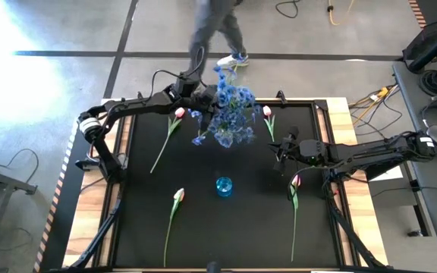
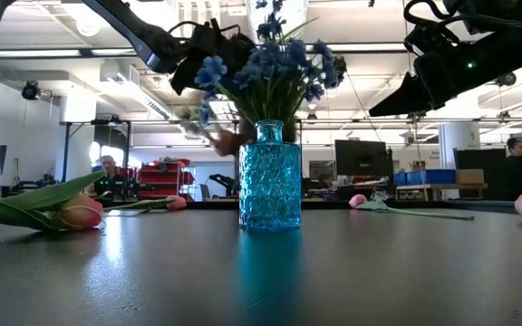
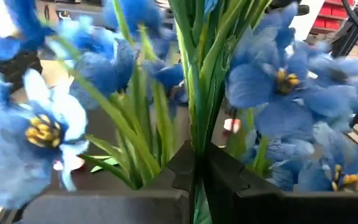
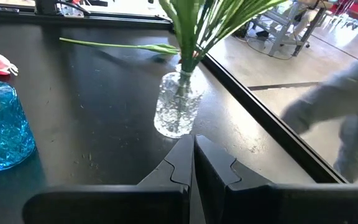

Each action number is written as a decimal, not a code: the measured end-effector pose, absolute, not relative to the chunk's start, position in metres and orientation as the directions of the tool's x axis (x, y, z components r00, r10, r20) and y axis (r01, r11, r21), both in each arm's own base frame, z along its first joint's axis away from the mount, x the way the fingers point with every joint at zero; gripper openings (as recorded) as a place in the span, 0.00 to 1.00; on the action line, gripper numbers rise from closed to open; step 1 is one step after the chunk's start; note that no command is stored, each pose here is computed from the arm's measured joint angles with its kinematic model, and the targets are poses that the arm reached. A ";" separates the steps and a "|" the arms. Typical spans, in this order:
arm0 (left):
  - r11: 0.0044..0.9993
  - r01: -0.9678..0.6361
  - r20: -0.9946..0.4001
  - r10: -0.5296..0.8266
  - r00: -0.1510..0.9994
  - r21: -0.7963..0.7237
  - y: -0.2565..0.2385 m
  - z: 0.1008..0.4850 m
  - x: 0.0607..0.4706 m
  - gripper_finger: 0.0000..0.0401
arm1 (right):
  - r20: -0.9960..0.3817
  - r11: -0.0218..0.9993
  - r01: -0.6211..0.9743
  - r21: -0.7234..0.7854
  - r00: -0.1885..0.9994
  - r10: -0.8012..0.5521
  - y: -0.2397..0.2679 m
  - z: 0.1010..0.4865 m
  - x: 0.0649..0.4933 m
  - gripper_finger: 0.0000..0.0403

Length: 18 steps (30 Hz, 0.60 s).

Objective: Sort flowers into vase by color
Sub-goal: Put the blue flowers into the transparent vase

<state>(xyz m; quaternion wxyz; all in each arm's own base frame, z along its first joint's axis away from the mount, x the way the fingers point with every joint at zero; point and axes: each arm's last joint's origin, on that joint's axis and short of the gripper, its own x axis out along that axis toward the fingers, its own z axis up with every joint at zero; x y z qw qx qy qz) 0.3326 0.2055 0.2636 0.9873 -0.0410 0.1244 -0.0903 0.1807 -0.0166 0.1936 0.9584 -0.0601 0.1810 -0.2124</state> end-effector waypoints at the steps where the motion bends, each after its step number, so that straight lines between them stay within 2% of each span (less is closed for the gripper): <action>1: 0.980 0.169 -0.237 -0.188 0.953 -0.101 0.205 0.264 0.332 0.02 | -0.321 0.902 0.386 -0.192 0.844 -0.429 -0.017 0.194 0.181 0.02; 12: 0.983 0.168 -0.206 -0.181 0.962 -0.080 0.206 0.285 0.333 0.20 | -0.324 0.903 0.385 -0.193 0.843 -0.429 -0.017 0.193 0.181 0.02; 18: 0.983 0.169 -0.198 -0.180 0.964 -0.073 0.207 0.292 0.334 0.24 | -0.327 0.903 0.384 -0.194 0.842 -0.429 -0.017 0.193 0.180 0.02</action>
